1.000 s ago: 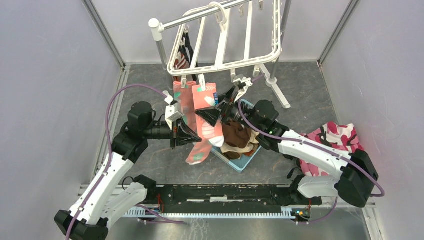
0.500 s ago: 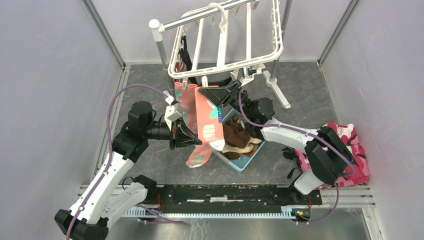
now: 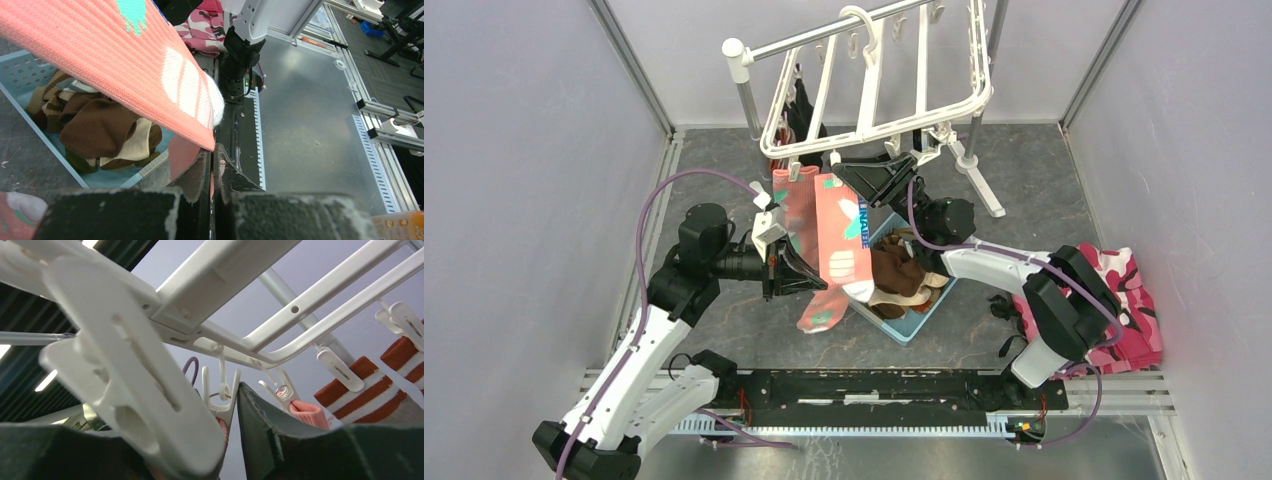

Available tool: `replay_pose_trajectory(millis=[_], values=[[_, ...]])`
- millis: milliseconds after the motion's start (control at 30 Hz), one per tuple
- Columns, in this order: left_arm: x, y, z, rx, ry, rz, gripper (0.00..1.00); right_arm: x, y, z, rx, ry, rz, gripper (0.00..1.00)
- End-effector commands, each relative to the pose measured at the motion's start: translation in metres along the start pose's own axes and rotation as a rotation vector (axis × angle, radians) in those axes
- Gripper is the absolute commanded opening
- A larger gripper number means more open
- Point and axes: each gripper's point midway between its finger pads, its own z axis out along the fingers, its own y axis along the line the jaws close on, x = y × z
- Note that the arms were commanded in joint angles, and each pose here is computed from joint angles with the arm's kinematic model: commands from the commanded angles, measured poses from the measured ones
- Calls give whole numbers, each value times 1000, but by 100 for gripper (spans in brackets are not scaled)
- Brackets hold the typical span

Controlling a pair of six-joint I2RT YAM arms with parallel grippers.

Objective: Remove the socks clipped to the hanger
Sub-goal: Remove the sock from the hanger.

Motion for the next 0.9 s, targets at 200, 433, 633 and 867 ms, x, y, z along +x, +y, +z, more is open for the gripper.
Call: replay_pose_trajectory(millis=[200, 433, 633, 867], values=[[-15, -2, -2, -24, -29, 41, 2, -21, 21, 16, -79, -65, 2, 39], [-11, -2, -2, -22, -26, 29, 2, -24, 20, 20, -75, -71, 16, 39], [-10, 0, -2, -31, -24, 30, 2, -22, 16, 19, -60, -68, 26, 6], [-3, 3, -2, -41, -14, 25, 2, -19, 10, 14, -31, -36, 11, 0]])
